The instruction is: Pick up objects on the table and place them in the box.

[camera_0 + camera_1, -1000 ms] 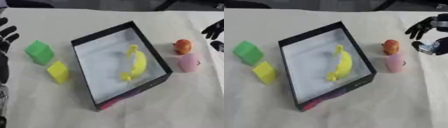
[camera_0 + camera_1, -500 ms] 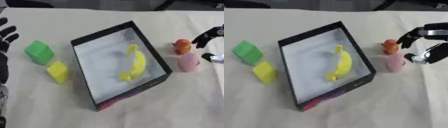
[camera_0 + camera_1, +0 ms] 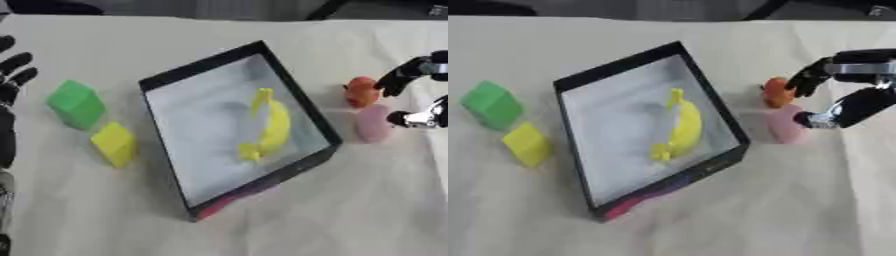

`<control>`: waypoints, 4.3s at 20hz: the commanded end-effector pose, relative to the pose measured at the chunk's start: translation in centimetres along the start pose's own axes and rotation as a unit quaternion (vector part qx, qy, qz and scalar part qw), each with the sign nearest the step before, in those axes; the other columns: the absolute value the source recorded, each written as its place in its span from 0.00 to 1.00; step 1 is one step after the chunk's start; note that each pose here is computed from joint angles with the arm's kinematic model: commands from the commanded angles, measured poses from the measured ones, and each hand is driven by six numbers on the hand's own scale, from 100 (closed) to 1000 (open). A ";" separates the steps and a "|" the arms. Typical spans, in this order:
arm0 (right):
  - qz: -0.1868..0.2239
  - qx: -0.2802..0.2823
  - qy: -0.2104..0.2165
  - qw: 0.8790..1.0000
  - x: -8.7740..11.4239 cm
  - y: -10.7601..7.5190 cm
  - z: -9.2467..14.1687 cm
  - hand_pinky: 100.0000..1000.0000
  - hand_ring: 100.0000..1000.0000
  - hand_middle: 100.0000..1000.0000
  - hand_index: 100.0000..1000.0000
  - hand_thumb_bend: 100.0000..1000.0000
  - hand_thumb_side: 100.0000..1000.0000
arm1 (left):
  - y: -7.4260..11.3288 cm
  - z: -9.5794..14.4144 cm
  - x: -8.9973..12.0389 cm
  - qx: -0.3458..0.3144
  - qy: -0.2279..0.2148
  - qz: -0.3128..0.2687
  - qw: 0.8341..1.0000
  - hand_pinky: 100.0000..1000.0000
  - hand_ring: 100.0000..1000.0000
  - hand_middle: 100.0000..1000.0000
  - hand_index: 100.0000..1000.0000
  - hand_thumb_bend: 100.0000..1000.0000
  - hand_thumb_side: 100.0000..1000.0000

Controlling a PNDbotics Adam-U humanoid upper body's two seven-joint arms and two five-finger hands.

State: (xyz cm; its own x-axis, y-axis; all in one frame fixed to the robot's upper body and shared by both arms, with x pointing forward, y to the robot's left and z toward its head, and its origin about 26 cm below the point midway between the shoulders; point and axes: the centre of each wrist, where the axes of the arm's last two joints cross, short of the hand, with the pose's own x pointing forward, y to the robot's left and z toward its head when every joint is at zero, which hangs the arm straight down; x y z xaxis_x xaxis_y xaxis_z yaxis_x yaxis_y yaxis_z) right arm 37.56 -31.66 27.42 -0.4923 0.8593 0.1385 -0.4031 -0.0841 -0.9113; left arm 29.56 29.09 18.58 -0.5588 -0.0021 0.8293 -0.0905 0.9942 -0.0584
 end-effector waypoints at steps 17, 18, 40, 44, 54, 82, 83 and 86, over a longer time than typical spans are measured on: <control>-0.007 -0.052 0.037 0.998 4.3 1.2 1.5 0.92 0.78 0.71 0.89 0.20 0.42 | -0.2 -0.2 0.8 -0.020 -0.012 -0.008 1.000 0.79 0.75 0.77 0.81 0.12 0.93; -0.005 -0.055 0.037 0.998 4.4 1.2 1.5 0.92 0.79 0.72 0.89 0.20 0.43 | -0.2 -0.2 0.8 -0.020 -0.011 -0.008 1.000 0.79 0.75 0.77 0.81 0.12 0.93; 0.086 -0.116 0.110 0.983 3.7 2.3 1.7 0.94 0.85 0.78 0.89 0.34 0.65 | -0.4 -0.2 0.7 -0.030 -0.010 -0.007 0.999 0.79 0.75 0.77 0.80 0.12 0.94; 0.079 -0.104 0.122 0.984 2.9 2.6 1.5 0.94 0.85 0.77 0.89 0.35 0.66 | -0.4 -0.2 0.7 -0.030 -0.010 -0.007 0.999 0.79 0.75 0.77 0.80 0.12 0.93; 0.056 -0.076 0.149 0.984 1.0 3.9 0.8 0.93 0.84 0.76 0.88 0.37 0.65 | -0.5 -0.2 0.7 -0.030 -0.013 -0.004 0.999 0.79 0.75 0.77 0.80 0.12 0.93; 0.095 -0.115 0.142 0.979 -1.1 5.0 -2.5 0.78 0.65 0.51 0.72 0.29 0.38 | -0.9 -0.4 0.8 -0.040 -0.017 0.000 0.999 0.79 0.75 0.76 0.79 0.11 0.93; 0.099 -0.121 0.138 0.978 -1.1 5.1 -2.5 0.77 0.63 0.50 0.71 0.26 0.37 | -0.9 -0.4 0.8 -0.040 -0.017 0.001 0.999 0.79 0.75 0.76 0.79 0.11 0.93; 0.100 -0.135 0.120 0.978 -0.8 5.2 -2.5 0.75 0.60 0.49 0.68 0.15 0.31 | -0.9 -0.4 0.8 -0.041 -0.017 0.001 0.999 0.79 0.75 0.76 0.79 0.11 0.93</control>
State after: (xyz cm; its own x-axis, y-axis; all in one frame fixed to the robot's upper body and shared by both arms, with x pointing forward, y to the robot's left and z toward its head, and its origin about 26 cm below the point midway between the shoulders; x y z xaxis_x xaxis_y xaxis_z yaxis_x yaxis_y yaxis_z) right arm 37.92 -31.16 20.48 -0.3333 0.9379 -0.0964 -0.1249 -0.1452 -0.9815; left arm 29.74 28.33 18.70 -0.5621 0.0019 0.8270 -0.0347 0.9991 -0.0259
